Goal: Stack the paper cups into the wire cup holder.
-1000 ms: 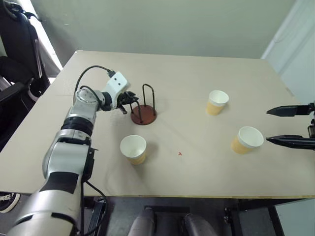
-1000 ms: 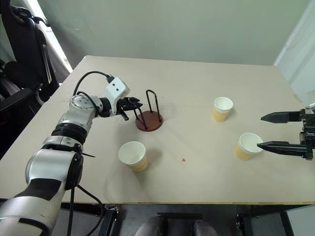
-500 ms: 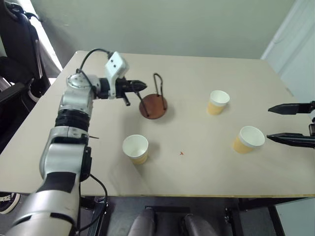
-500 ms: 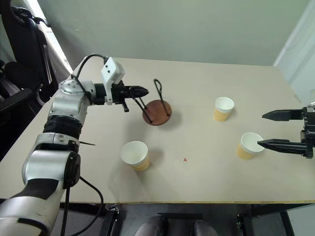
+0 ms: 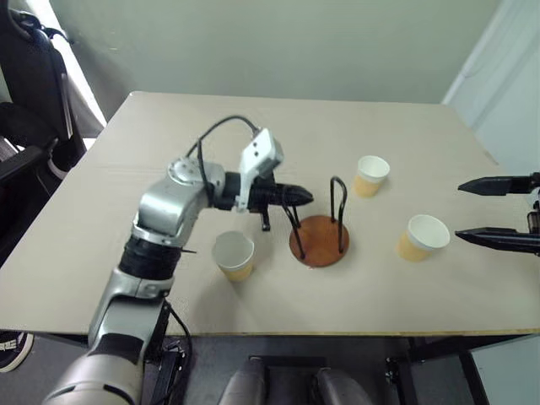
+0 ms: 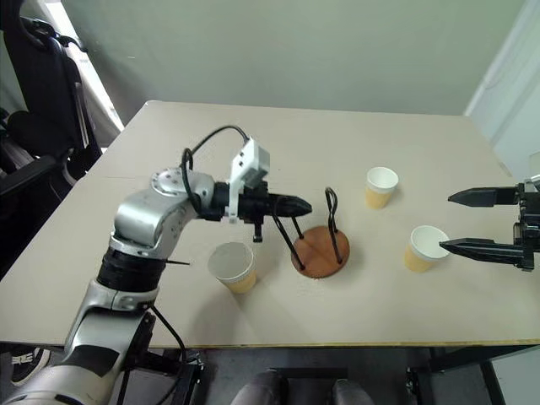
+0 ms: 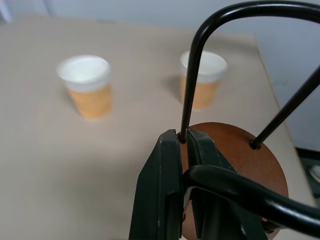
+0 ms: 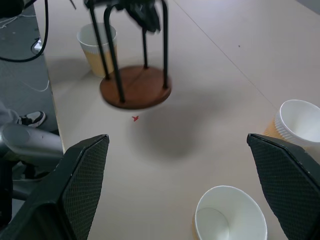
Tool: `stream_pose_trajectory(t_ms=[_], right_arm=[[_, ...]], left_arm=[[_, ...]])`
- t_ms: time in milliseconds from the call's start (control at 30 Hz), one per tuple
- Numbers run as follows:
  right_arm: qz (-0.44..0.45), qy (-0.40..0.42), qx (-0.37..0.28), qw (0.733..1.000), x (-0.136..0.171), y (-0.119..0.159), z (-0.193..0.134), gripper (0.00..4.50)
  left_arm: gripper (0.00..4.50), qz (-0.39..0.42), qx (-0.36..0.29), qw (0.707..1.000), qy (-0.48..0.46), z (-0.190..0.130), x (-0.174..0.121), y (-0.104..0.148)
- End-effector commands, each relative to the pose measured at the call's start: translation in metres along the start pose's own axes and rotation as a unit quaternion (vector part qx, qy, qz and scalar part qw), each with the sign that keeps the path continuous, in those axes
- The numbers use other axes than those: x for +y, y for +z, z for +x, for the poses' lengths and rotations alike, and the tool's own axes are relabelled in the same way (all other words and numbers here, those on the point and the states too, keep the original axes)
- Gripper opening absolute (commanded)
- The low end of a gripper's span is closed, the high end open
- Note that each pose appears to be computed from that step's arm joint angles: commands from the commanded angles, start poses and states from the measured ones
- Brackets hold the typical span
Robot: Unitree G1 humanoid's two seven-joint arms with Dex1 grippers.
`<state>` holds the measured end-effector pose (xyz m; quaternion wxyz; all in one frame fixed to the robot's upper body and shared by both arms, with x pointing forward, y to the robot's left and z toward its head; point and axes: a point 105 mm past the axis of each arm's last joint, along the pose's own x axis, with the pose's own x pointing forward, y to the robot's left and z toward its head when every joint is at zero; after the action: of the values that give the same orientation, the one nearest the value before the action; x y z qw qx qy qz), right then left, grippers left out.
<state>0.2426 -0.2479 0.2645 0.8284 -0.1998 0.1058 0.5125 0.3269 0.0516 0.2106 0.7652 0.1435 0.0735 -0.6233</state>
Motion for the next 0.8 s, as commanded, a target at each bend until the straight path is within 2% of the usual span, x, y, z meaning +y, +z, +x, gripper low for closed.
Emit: stream_pose_trajectory(t_ms=[33, 533, 667, 800], right_arm=[[-0.021, -0.002, -0.007, 1.0, 0.002, 0.009, -0.003, 4.5], [-0.016, 0.002, -0.007, 1.0, 0.01, 0.008, -0.003, 4.5], [-0.014, 0.001, -0.008, 1.0, 0.009, 0.008, -0.002, 4.5], [-0.014, -0.001, -0.008, 1.0, 0.007, 0.008, -0.001, 4.5]], left_arm=[[0.01, 0.05, 0.027, 0.998, 0.0, 0.006, -0.009, -0.005], [0.01, 0.044, 0.064, 0.997, -0.009, 0.017, -0.02, -0.037], [1.1, 0.046, 0.068, 0.997, -0.004, 0.021, -0.016, -0.039], [2.54, 0.06, 0.074, 0.995, 0.0, 0.022, -0.014, -0.04]])
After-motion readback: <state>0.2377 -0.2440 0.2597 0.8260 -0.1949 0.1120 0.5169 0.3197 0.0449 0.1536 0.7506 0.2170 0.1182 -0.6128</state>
